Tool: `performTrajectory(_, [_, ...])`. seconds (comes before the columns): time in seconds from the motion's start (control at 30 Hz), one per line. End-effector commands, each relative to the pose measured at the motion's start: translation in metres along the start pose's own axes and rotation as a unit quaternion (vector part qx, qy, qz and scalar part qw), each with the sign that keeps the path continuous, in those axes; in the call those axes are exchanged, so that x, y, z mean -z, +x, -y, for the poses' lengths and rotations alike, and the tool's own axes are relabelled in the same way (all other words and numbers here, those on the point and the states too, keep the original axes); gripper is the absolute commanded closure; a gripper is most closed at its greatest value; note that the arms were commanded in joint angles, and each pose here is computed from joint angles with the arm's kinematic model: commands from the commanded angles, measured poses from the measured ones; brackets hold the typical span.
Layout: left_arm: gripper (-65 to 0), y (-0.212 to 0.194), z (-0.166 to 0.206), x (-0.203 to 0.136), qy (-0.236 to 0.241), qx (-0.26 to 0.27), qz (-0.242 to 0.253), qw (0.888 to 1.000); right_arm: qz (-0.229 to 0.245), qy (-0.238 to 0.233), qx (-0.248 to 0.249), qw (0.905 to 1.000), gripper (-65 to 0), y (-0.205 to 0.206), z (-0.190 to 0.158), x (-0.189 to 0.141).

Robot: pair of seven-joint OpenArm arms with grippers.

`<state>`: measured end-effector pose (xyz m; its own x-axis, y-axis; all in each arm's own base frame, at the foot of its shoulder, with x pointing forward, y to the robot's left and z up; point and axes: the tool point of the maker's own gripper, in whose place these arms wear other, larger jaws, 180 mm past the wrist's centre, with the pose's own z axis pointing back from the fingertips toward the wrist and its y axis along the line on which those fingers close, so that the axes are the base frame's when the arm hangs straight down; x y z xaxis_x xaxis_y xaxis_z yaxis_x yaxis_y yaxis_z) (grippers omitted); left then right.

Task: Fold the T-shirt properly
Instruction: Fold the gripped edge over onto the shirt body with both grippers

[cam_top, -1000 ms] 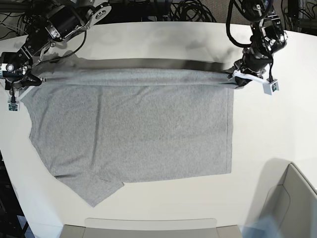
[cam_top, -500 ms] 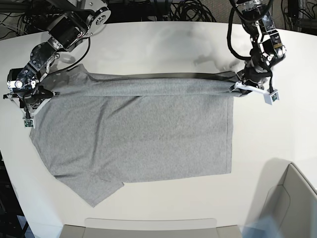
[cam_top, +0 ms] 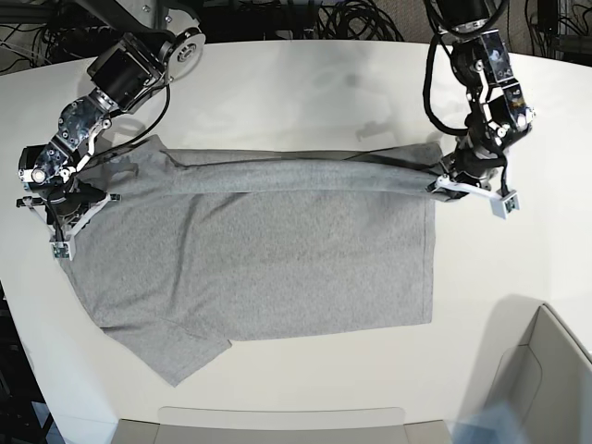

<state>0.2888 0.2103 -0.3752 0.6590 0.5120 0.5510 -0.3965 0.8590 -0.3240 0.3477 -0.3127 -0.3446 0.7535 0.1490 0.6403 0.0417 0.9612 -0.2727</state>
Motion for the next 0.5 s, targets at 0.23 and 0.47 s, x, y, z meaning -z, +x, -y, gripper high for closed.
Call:
performTrajectory(0.23, [0.0,0.021,0.023,0.006,-0.008,-0.018,0.025,1.0,0.041,-0.004,-0.004,0.9992,0.0,0.041,0.022,0.003])
performTrajectory(0.47, [0.0,0.021,0.005,0.023,0.016,-0.015,0.019,1.0,0.066,0.027,0.004,0.9974,0.0,0.051,0.023,0.027])
